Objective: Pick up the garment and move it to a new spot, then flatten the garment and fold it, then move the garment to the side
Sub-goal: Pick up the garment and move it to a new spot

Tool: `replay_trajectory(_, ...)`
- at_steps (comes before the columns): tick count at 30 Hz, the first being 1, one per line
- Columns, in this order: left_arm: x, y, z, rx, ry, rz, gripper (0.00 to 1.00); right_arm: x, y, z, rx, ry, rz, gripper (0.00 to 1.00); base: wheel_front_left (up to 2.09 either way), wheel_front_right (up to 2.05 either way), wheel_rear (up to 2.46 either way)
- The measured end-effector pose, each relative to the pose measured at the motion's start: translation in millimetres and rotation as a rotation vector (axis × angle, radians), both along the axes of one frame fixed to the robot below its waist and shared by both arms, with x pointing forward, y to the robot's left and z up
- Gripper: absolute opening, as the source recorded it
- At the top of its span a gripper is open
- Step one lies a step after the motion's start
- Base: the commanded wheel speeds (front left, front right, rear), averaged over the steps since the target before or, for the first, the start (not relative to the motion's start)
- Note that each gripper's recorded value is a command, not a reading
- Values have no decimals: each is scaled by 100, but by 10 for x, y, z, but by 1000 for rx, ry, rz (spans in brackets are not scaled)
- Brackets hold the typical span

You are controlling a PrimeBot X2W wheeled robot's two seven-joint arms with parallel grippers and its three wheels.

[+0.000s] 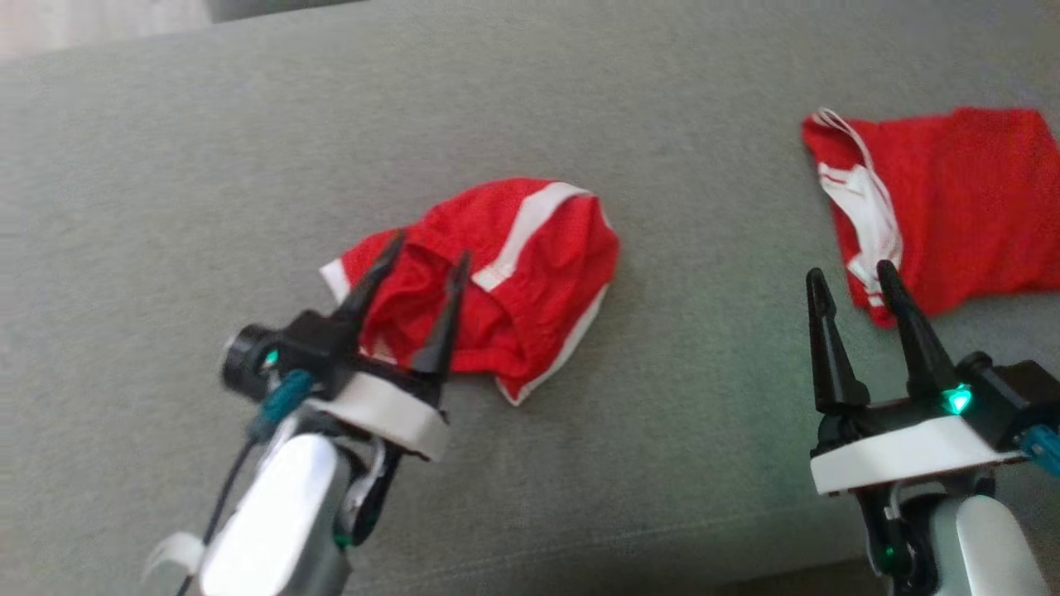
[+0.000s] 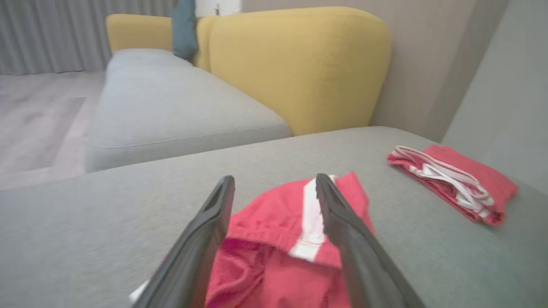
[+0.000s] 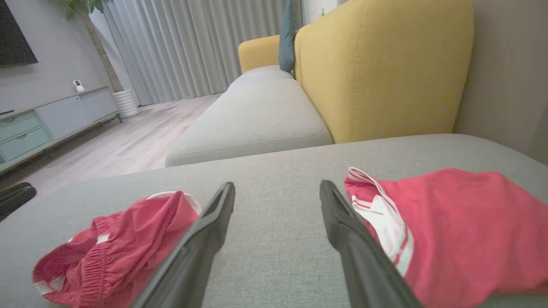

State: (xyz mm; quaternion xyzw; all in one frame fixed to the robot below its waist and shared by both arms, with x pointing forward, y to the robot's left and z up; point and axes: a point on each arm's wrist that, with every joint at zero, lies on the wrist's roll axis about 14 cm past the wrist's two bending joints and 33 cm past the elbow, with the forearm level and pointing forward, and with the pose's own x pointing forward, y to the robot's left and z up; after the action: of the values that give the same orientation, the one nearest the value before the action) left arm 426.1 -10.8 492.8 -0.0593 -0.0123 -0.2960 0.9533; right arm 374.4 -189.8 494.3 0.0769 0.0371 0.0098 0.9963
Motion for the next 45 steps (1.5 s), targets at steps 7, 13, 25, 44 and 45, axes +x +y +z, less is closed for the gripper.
replay_trajectory(7, 34, 891, 197, 5, -43, 288, 100, 102, 264, 103, -8, -22, 86, 100, 0, 0, 0)
replay_trajectory(13, -185, 1617, 251, 35, -57, 490, 100, 87, 445, 149, -10, -23, 144, 100, 0, 0, 0)
replay_trajectory(25, -558, 1739, 169, 44, -30, 503, 100, -113, 446, 159, -17, -6, 148, 100, 0, 0, 0)
replay_trajectory(44, -715, 1654, 198, 46, -34, 480, 100, -270, 370, 151, -20, 5, 126, 100, 0, 0, 0)
replay_trajectory(45, -713, 1656, 200, 46, -34, 481, 100, -270, 369, 149, -20, 5, 126, 100, 0, 0, 0)
